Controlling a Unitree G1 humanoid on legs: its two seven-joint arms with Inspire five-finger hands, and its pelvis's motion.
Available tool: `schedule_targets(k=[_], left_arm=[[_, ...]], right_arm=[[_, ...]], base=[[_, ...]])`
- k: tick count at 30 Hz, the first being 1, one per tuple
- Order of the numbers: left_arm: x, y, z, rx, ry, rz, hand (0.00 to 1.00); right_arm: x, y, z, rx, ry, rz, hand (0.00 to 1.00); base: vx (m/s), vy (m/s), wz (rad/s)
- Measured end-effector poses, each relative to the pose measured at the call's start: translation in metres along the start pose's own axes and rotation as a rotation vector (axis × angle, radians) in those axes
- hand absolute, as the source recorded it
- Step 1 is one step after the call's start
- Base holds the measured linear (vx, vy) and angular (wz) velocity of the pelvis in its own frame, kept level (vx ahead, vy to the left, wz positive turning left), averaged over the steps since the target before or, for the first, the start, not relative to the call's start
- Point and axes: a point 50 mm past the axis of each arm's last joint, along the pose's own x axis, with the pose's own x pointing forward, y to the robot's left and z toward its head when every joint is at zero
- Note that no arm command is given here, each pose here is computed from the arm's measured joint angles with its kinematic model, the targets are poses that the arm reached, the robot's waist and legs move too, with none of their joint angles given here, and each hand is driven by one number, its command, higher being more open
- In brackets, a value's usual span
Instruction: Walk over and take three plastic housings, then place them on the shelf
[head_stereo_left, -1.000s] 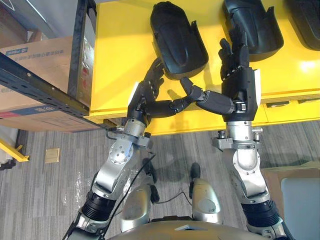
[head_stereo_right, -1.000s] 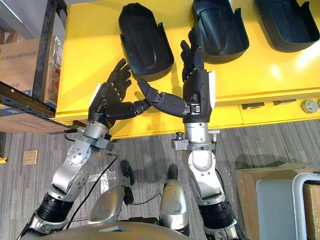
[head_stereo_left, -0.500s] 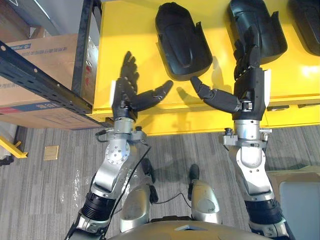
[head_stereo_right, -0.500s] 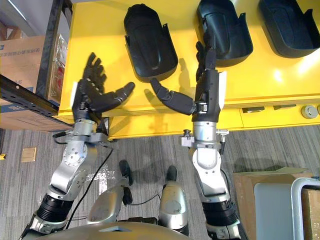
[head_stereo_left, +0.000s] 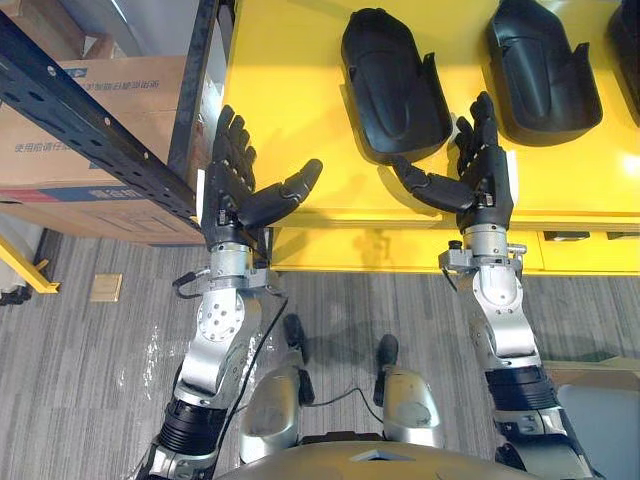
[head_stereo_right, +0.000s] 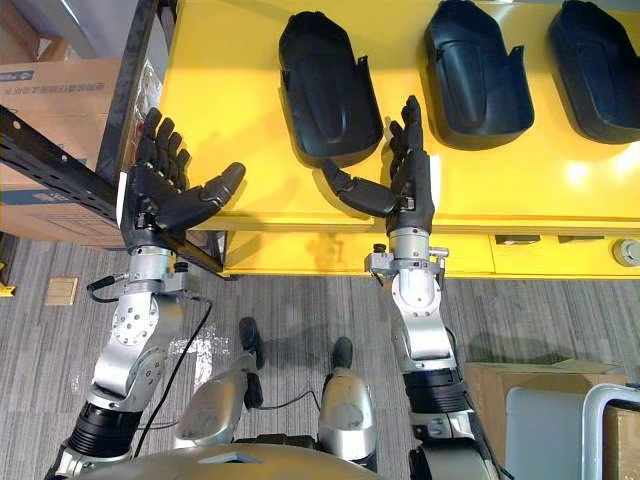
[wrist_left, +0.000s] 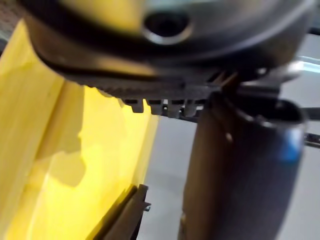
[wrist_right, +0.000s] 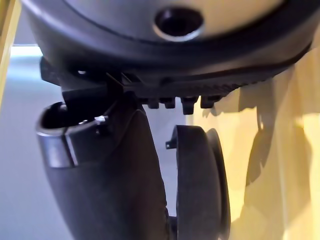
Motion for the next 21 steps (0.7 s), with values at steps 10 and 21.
schedule_targets(k=[10, 21], left_arm=[[-0.0091, 0.0033, -0.0026, 0.003, 0.023, -0.014, 1.0], [-0.0094, 0.0012, -0.0031, 0.001, 0.026, -0.035, 1.0]], right_arm=[[0.0045, -0.0038, -0.0013, 0.031, 0.003, 0.015, 1.0], [0.0053, -0.0058, -0.0005, 0.006, 0.001, 0.093, 1.0]], base=[[0.0, -0.005, 0.02], [0.0, 0.0, 0.0]])
